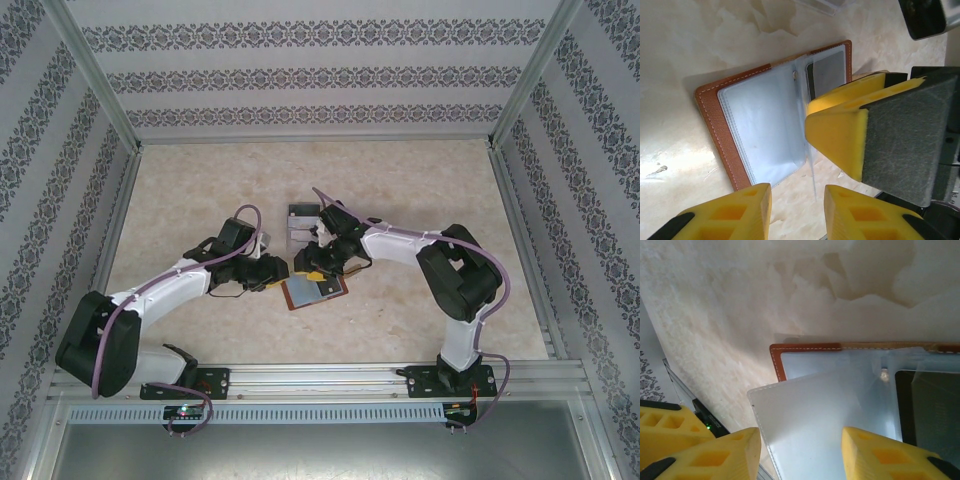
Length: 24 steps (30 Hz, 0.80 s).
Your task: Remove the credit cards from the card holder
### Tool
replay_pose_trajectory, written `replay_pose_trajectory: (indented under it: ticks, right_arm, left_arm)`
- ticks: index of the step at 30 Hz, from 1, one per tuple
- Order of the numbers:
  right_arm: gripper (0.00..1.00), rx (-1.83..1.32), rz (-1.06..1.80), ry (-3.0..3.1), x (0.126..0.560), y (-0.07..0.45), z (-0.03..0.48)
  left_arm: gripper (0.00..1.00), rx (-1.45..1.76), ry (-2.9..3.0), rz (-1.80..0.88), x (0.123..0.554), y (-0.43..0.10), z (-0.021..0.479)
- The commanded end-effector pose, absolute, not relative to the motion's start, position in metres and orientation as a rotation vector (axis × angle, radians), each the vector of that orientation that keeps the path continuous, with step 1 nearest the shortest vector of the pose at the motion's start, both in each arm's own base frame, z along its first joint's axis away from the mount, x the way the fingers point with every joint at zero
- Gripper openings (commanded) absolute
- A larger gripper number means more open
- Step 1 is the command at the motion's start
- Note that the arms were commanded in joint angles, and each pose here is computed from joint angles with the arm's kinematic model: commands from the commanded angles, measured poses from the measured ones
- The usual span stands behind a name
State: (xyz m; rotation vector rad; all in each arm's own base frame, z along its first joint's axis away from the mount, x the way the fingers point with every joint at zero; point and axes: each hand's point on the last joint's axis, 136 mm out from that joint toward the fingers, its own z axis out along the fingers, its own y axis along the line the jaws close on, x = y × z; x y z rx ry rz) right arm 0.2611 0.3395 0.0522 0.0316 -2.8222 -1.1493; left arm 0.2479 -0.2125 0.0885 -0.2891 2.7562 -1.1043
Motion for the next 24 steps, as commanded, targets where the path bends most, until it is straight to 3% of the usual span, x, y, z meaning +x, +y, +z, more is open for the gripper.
replay_pose_trajectory:
  ticks: [1,14,24]
  right_arm:
    - [0.47,0.056,-1.122,-2.809,0.258,0.343,0.037]
    - [0.49,0.092,-1.287,-2.76,0.265,0.367,0.063]
    - [0.53,0.098,-1.36,-2.733,0.271,0.375,0.077]
  left_arm:
    - [0.3,-0.271,2.75,-1.156,0.251,-0.218,0.091]
    - [0.24,-0.265,2.756,-1.214,0.25,-0.23,0.09]
    - [0.29,-0.265,2.704,-1.185,0.254,-0.225,0.107]
